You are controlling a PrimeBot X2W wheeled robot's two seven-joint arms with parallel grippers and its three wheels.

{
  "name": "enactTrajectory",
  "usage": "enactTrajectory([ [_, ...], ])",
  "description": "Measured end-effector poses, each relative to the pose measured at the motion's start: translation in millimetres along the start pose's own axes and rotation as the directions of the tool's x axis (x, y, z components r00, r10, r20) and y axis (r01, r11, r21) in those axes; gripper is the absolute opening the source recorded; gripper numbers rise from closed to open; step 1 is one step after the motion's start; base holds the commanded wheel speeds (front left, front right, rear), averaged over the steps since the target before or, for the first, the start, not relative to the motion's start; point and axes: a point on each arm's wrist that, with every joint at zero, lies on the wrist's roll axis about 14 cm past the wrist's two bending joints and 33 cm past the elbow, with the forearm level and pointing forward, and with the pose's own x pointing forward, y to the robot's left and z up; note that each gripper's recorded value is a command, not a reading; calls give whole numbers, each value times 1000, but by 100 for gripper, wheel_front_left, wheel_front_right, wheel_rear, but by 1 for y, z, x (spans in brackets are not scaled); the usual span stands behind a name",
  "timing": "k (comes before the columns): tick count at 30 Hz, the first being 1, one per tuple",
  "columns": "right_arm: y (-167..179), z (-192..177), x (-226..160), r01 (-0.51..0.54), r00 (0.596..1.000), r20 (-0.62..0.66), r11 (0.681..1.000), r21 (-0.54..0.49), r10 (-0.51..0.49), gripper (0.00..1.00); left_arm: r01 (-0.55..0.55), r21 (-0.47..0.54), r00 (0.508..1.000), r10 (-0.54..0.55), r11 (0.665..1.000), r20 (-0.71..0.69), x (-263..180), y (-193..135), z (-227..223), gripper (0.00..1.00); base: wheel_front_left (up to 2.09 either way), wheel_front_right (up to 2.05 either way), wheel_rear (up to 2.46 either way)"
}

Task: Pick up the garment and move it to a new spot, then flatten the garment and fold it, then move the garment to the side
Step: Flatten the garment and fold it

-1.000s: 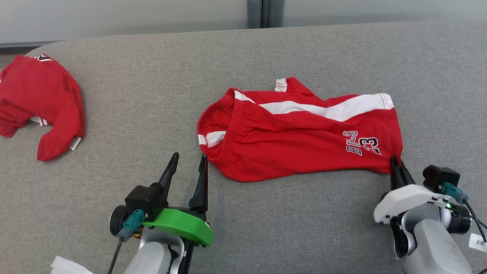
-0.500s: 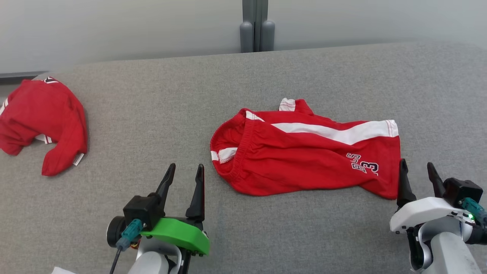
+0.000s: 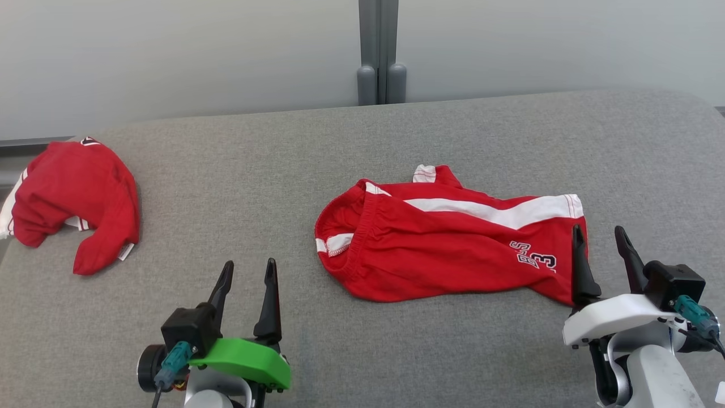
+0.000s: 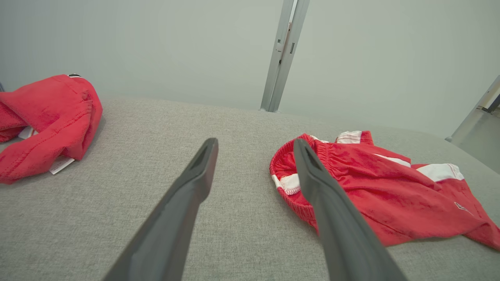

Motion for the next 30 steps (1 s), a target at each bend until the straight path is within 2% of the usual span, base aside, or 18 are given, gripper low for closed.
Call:
enactTrajectory([
  [8,12,-8,-4,-34,999,-20,999,14,34,100,-34,-4,999,34,999,-24,-7,9,-9,100,0,0,0],
  [30,18,-17,1,-58,997,-56,998,-1,58,100,-25,11,999,25,1000,-45,0,9,-17,100,0,0,0],
])
